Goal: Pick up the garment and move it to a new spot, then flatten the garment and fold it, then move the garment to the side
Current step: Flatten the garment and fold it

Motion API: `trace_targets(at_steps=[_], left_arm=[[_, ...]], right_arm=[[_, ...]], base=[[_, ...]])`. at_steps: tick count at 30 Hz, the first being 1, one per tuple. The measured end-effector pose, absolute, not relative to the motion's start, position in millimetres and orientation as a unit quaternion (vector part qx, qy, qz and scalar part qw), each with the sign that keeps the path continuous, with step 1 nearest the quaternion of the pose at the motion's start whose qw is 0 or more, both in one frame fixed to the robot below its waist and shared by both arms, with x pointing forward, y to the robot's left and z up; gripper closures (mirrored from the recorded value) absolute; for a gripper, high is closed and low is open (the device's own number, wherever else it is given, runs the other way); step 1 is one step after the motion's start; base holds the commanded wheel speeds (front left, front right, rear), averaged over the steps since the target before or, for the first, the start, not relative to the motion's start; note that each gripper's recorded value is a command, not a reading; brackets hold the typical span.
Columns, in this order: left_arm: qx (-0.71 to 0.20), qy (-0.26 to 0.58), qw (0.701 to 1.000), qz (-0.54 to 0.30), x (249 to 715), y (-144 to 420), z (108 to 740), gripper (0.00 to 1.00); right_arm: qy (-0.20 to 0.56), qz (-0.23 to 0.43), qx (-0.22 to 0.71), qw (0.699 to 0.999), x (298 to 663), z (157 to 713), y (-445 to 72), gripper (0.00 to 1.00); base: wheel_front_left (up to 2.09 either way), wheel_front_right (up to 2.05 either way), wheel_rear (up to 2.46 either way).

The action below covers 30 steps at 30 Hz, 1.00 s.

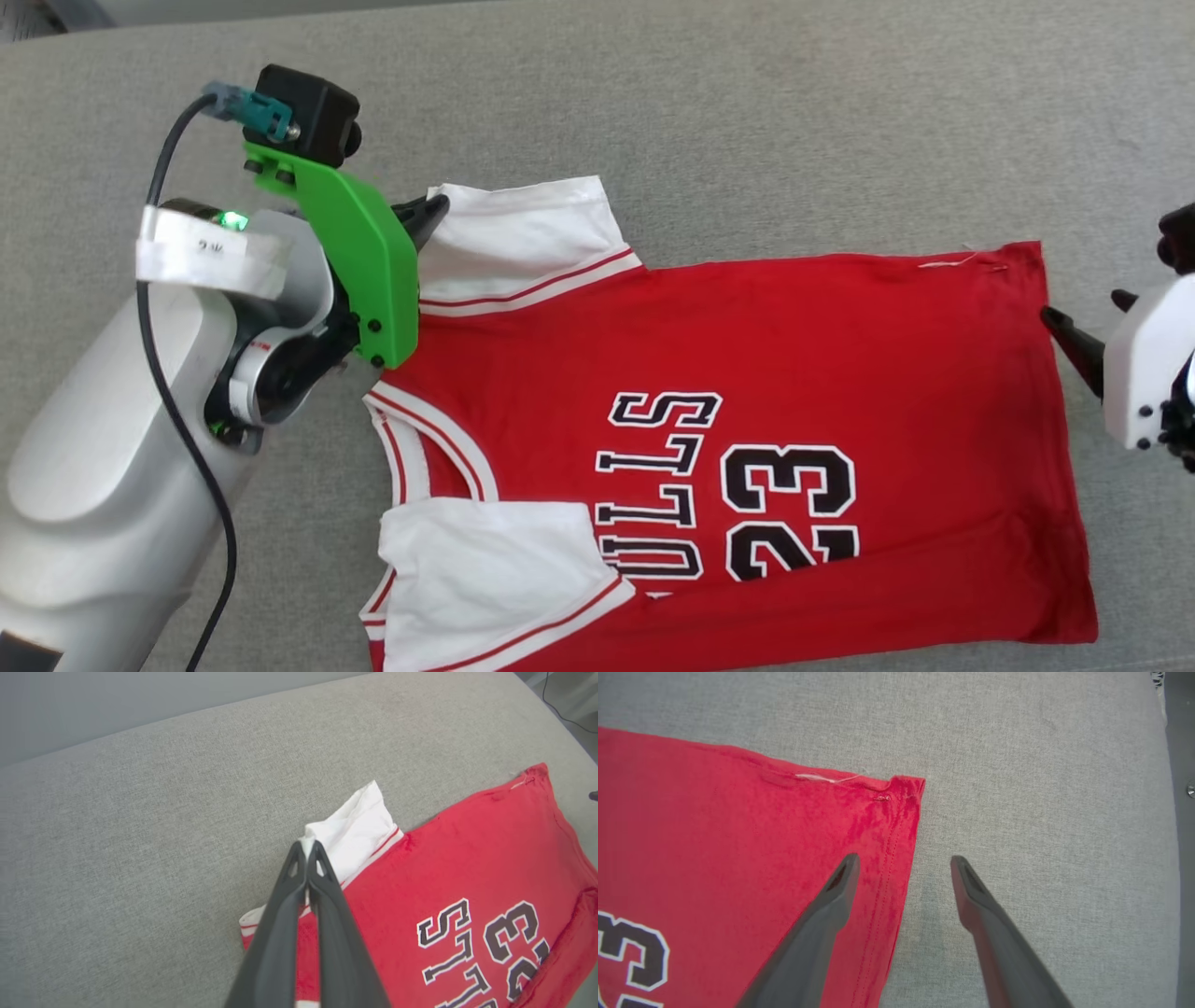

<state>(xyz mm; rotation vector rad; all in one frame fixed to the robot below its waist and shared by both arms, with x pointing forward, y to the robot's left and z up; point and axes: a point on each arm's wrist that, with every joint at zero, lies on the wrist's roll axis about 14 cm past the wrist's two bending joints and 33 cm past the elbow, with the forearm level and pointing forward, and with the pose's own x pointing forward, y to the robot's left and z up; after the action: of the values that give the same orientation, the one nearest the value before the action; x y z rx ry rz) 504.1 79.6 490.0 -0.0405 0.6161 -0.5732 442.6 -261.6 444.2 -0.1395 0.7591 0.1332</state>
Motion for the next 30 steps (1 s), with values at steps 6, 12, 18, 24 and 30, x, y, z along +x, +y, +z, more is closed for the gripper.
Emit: trace_targets(at_steps=[6, 12, 18, 24, 30], left_arm=[[-0.021, 0.301, 0.913, -0.276, 491.5, 84.7, 488.0, 1.00], [-0.019, 0.299, 0.915, -0.270, 484.8, 90.2, 484.8, 1.00], [-0.017, 0.304, 0.916, -0.262, 481.9, 97.1, 477.1, 1.00], [-0.022, 0.309, 0.916, -0.255, 479.7, 101.2, 471.5, 1.00], [-0.027, 0.313, 0.918, -0.242, 476.0, 107.0, 466.0, 1.00]], right_arm=[[0.412, 0.069, -0.099, 0.903, 467.5, 429.4, -267.5, 0.00], [0.436, 0.079, -0.107, 0.890, 486.0, 408.8, -262.0, 0.00], [0.463, 0.102, -0.113, 0.873, 486.6, 382.0, -250.2, 0.00], [0.471, 0.113, -0.117, 0.867, 487.6, 371.0, -247.7, 0.19], [0.445, 0.119, -0.099, 0.882, 490.2, 373.4, -240.3, 1.00]], base=[[0.00, 0.00, 0.00], [0.00, 0.00, 0.00], [0.00, 0.00, 0.00], [0.00, 0.00, 0.00], [0.00, 0.00, 0.00]])
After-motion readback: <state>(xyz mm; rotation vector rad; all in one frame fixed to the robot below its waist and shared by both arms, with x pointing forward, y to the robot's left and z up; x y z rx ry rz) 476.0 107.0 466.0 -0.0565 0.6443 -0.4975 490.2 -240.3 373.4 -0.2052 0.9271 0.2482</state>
